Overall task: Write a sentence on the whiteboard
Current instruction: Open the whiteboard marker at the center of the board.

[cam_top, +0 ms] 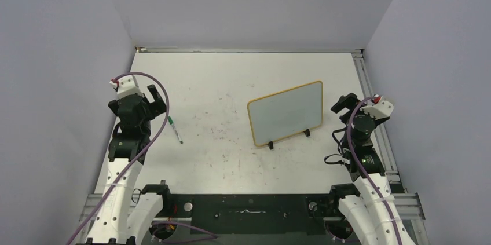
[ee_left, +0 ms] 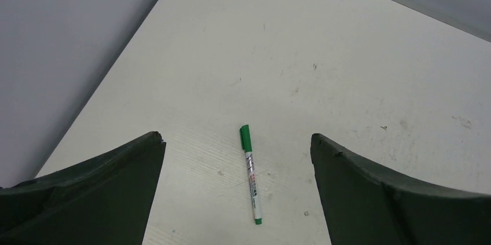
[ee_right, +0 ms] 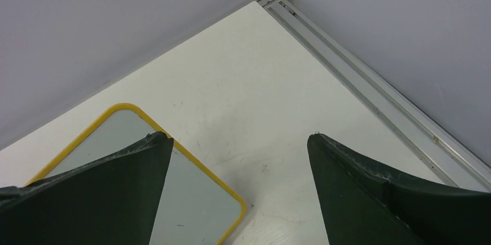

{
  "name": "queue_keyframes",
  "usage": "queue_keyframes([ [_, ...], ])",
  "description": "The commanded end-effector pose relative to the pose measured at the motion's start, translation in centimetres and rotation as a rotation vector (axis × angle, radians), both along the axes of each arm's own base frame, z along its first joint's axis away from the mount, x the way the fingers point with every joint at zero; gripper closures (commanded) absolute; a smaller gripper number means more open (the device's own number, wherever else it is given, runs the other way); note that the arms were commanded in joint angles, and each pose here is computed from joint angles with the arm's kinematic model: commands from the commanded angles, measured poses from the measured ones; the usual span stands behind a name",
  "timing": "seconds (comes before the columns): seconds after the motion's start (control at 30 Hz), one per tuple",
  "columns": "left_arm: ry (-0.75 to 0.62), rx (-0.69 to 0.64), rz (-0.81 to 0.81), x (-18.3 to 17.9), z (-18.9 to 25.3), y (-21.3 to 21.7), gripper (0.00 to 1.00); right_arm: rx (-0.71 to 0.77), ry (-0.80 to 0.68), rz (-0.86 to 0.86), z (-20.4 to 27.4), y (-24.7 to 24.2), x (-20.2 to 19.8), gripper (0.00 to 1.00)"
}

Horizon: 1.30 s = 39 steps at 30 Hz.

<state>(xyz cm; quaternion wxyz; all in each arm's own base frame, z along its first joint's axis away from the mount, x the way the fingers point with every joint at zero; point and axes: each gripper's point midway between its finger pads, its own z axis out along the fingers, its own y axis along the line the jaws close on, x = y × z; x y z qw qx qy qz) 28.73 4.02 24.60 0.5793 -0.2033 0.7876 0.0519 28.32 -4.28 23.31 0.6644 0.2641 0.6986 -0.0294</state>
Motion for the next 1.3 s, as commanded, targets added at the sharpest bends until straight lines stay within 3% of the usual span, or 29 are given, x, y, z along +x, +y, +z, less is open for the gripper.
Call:
queue_keyframes([
  [0.0, -0.027, -0.006, 0.03, 0.6, 1.5, 0.5, 0.04, 0.013, -0.054, -0.023, 2.3, -0.3, 0.0, 0.1],
  [0.27, 0.194, 0.008, -0.041, 2.7, -4.2, -0.3, 0.04, 0.009, -0.063, 0.01, 2.5, 0.2, 0.0, 0.1],
  [0.43, 0.28, -0.242, -0.076, 5.4, -8.6, 0.8, 0.04, 0.006, -0.047, 0.032, 2.1, 0.5, -0.1, 0.1],
  [0.57, 0.363, -0.33, -0.051, 6.3, -11.6, 2.1, 0.0, 0.008, -0.053, 0.045, 2.2, 0.7, -0.2, 0.1],
  [0.7, 0.458, -0.359, -0.059, 7.4, -14.5, 2.0, 0.2, 0.008, -0.053, 0.052, 2.2, 0.9, -0.2, 0.1],
  [0.87, 0.558, -0.353, -0.073, 8.6, -17.1, 1.2, 0.29, 0.008, -0.041, 0.048, 1.8, 0.8, -0.2, 0.1],
  [1.13, 0.672, -0.314, -0.089, 8.8, -19.6, -0.1, 0.55, 0.008, -0.026, 0.04, 1.4, 0.7, 0.0, 0.1],
  [1.27, 0.737, -0.26, -0.076, 8.2, -20.5, -0.3, 0.61, 0.007, -0.023, 0.037, 1.5, 0.7, 0.0, 0.1],
])
